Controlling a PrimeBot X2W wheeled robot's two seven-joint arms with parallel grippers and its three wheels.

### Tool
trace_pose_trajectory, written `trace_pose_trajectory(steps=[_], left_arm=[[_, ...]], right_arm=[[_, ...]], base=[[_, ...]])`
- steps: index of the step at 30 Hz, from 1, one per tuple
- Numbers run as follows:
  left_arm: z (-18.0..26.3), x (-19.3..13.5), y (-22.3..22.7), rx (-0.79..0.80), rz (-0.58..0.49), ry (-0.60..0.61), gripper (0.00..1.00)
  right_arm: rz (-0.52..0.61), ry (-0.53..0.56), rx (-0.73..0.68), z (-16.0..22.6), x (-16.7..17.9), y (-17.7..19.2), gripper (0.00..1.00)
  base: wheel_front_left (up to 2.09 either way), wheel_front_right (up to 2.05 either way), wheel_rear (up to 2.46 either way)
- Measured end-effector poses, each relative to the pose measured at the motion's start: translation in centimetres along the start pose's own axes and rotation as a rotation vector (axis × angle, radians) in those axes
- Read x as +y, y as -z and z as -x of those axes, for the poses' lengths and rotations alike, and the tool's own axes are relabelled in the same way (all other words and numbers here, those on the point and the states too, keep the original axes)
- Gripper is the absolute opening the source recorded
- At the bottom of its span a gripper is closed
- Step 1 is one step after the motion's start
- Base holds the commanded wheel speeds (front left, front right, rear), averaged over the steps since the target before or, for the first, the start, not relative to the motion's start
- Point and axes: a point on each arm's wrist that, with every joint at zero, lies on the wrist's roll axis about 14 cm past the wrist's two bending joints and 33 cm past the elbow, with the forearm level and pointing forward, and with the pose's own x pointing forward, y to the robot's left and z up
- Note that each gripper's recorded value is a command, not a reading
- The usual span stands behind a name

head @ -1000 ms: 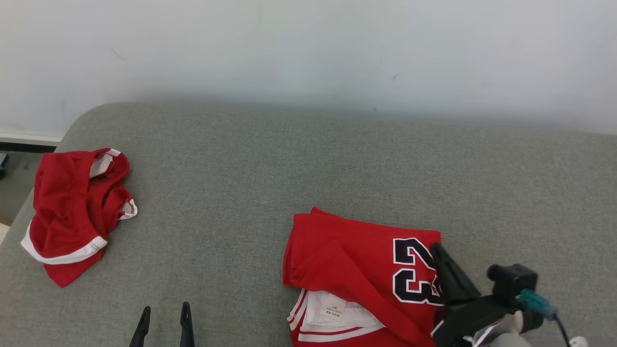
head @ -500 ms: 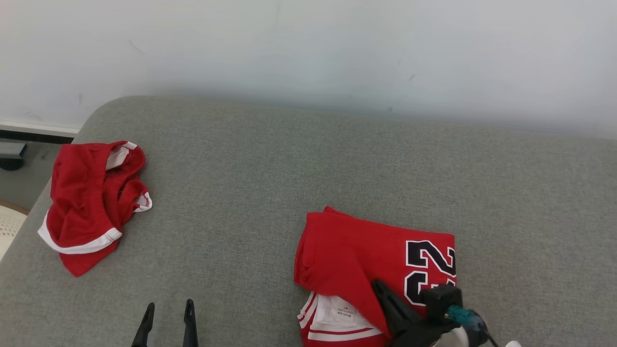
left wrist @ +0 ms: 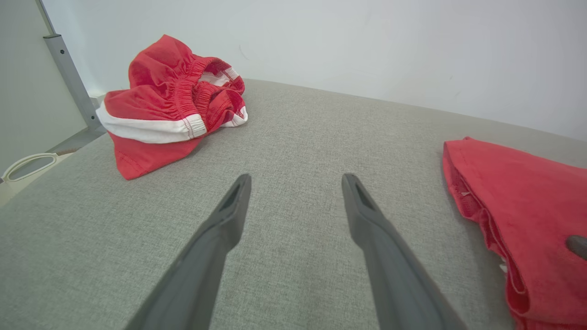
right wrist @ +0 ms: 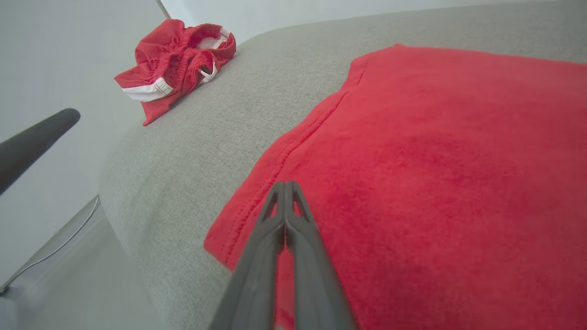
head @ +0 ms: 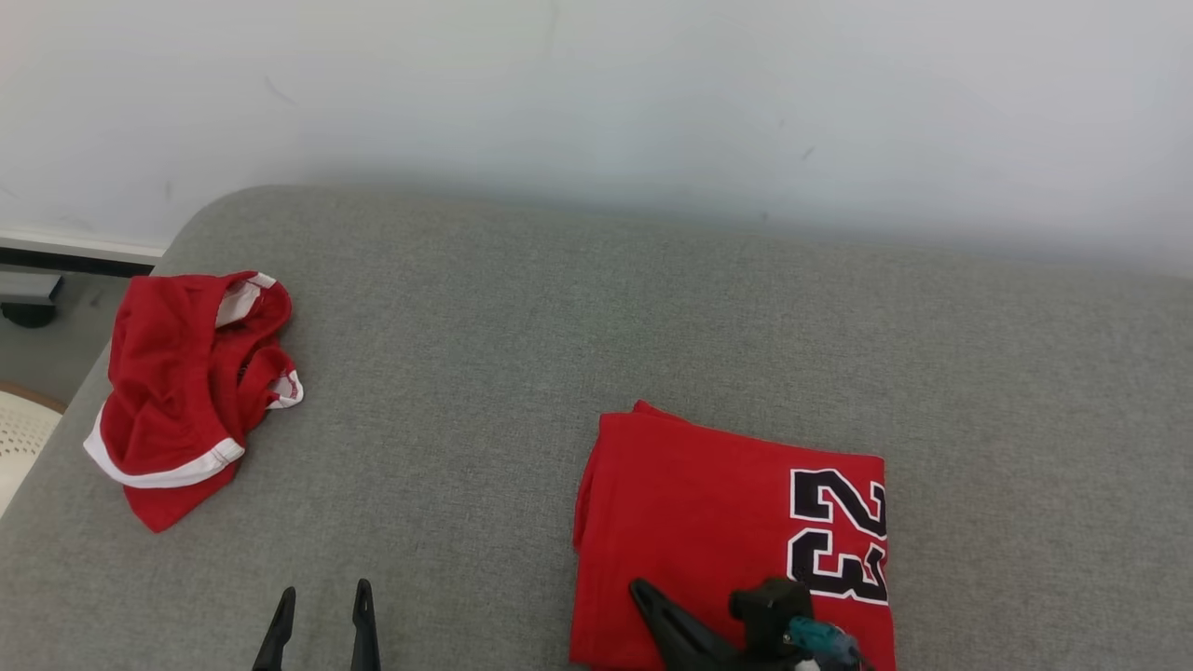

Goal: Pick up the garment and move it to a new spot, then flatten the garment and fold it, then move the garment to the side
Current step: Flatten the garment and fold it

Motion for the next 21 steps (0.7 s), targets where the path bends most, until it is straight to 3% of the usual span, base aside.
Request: trace_pose_trajectory(steps=[4,7,10,11,12,13,21], left_arm=[[-0.1,-0.3,0.0,-0.002,0.001,0.009,1.00],[0.0,-0.6,0.1,0.000,0.001,0.018,1.00],[-0.1,-0.8,-0.2,-0.007,-0.001,0.028,1.00],[-0.2,-1.0,-0.4,-0.014,-0.001,0.033,1.00],[-0.3,-1.2,-0.5,-0.018,-0.001,0.037,1.00],[-0.4,-1.3,-0.6,-0.021,-0.002,0.039,1.00],[-0.8,-2.2,-0.9,-0.030,-0.016,0.072,1.00]], right_arm=[[-0.023,0.051,-0.115,0.2,-1.8,-3.6,0.00],[-0.039,0.155,-0.254,1.8,-5.4,-7.7,0.00],[-0.052,0.248,-0.334,3.9,-8.2,-9.4,0.00],[-0.054,0.298,-0.377,5.2,-9.5,-10.3,0.31],[-0.052,0.341,-0.413,6.4,-10.6,-11.0,0.87],[-0.043,0.377,-0.440,7.6,-11.4,-11.5,1.00],[-0.001,0.589,-0.537,15.2,-15.0,-11.9,1.00]], base=[[0.00,0.00,0.00],[0.00,0.00,0.00],[0.00,0.00,0.00],[0.00,0.00,0.00],[0.00,0.00,0.00],[0.00,0.00,0.00],[0.00,0.00,0.00]])
